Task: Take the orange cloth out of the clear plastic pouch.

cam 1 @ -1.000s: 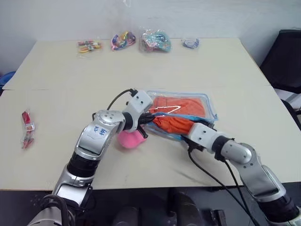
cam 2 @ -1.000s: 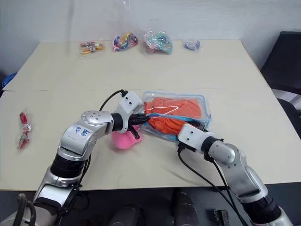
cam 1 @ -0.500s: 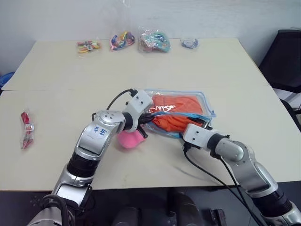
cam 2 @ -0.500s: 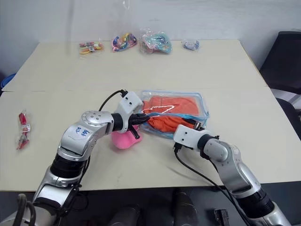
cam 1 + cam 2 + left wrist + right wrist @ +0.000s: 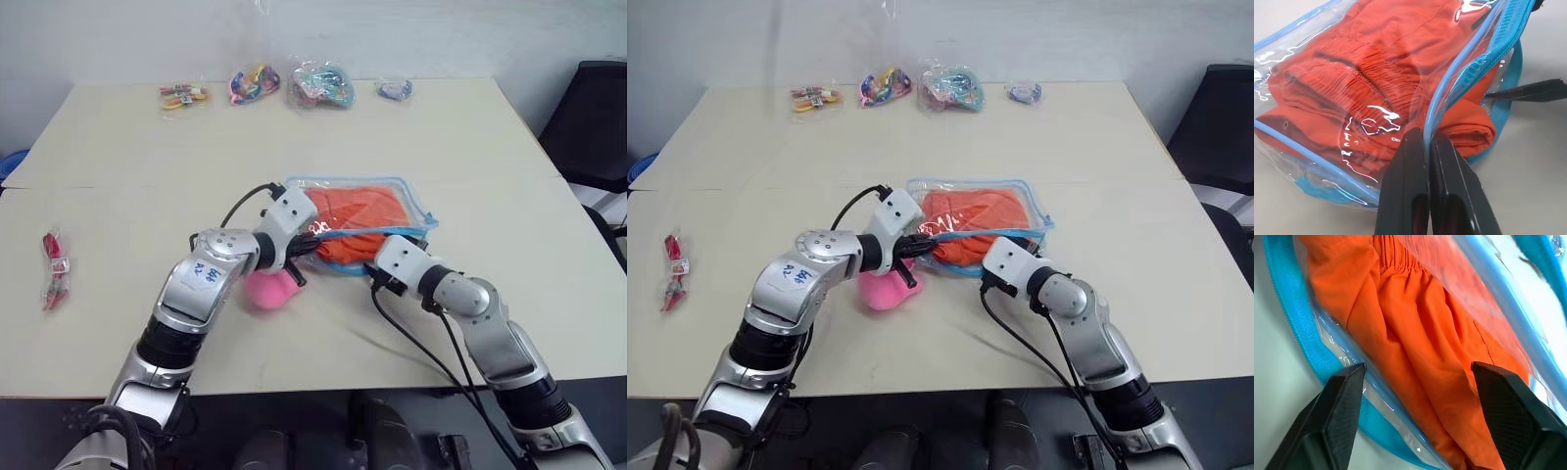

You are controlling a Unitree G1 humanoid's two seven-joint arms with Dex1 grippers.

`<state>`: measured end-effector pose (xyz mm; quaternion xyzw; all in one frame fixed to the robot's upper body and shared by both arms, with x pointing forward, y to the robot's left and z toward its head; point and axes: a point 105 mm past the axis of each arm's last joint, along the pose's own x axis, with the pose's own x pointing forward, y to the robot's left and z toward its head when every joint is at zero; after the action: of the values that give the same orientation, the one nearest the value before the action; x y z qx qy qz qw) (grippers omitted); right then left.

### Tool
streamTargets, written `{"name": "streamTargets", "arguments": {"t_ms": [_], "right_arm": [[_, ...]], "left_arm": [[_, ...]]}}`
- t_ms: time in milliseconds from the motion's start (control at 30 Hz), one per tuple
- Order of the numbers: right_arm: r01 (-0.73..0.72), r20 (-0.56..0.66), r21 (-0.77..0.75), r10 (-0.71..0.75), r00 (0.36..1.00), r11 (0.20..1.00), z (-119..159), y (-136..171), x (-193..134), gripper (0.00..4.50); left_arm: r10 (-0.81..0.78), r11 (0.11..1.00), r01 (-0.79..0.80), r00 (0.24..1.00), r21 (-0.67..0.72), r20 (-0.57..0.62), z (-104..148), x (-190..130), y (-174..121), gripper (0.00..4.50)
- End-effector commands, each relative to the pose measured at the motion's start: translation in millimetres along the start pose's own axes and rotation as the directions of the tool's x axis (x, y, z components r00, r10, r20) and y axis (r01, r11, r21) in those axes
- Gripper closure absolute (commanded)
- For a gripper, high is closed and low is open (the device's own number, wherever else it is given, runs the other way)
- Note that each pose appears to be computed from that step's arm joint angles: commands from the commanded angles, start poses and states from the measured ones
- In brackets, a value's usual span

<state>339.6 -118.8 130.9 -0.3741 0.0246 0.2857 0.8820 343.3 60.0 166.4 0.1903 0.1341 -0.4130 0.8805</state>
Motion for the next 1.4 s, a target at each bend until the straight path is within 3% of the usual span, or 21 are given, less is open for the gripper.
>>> {"name": "streamTargets", "arguments": {"t_ms": [33, 167, 267, 333, 767, 1100, 1200, 1333, 1400], "right_arm": [[0.015, 0.024, 0.018, -0.016, 1.000, 1.000, 6.9, -6.6, -1.1, 0.93], [0.017, 0.028, 0.054, -0.019, 0.999, 0.998, 7.9, -7.7, 0.7, 0.93], [0.018, 0.015, -0.015, -0.017, 1.000, 1.000, 6.0, -7.2, 3.1, 1.53], [0.023, 0.010, -0.048, -0.023, 1.000, 0.999, 4.9, -8.2, 4.5, 2.18], [0.018, -0.038, -0.320, -0.032, 0.999, 0.947, -5.3, -15.2, 18.2, 2.18], [-0.006, -0.060, -0.330, -0.014, 0.998, 0.944, -12.0, -14.9, 37.6, 2.18], [-0.020, -0.059, -0.307, 0.002, 0.998, 0.951, -14.3, -11.1, 38.8, 2.76], [-0.029, -0.043, -0.326, 0.016, 0.999, 0.945, -10.6, -8.3, 34.1, 4.22], [-0.028, -0.028, -0.350, 0.019, 0.999, 0.936, -5.9, -7.8, 30.1, 4.47]], "left_arm": [[-0.019, 0.999, 0.018, 0.999, 0.037, 0.046, 10.0, -1.8, -6.8, 4.50], [-0.021, 0.999, 0.019, 0.999, 0.035, 0.044, 8.7, -0.7, -7.7, 4.50], [-0.022, 0.999, 0.020, 0.999, 0.036, 0.044, 8.7, -0.4, -7.7, 4.50], [-0.022, 0.999, 0.020, 0.999, 0.037, 0.045, 8.8, -0.3, -7.6, 4.50], [-0.016, 0.999, 0.014, 0.999, 0.031, 0.049, 9.0, 0.1, -5.4, 4.50], [-0.007, 1.000, 0.006, 0.999, 0.028, 0.052, 10.0, 0.3, -3.1, 4.50], [-0.004, 1.000, 0.002, 0.999, 0.027, 0.052, 9.8, 0.0, -1.9, 4.50], [0.005, 1.000, -0.006, 0.999, 0.024, 0.049, 9.0, -0.4, 0.8, 4.50], [0.010, 1.000, -0.011, 0.999, 0.023, 0.048, 8.7, 0.0, 1.9, 4.50]]}}
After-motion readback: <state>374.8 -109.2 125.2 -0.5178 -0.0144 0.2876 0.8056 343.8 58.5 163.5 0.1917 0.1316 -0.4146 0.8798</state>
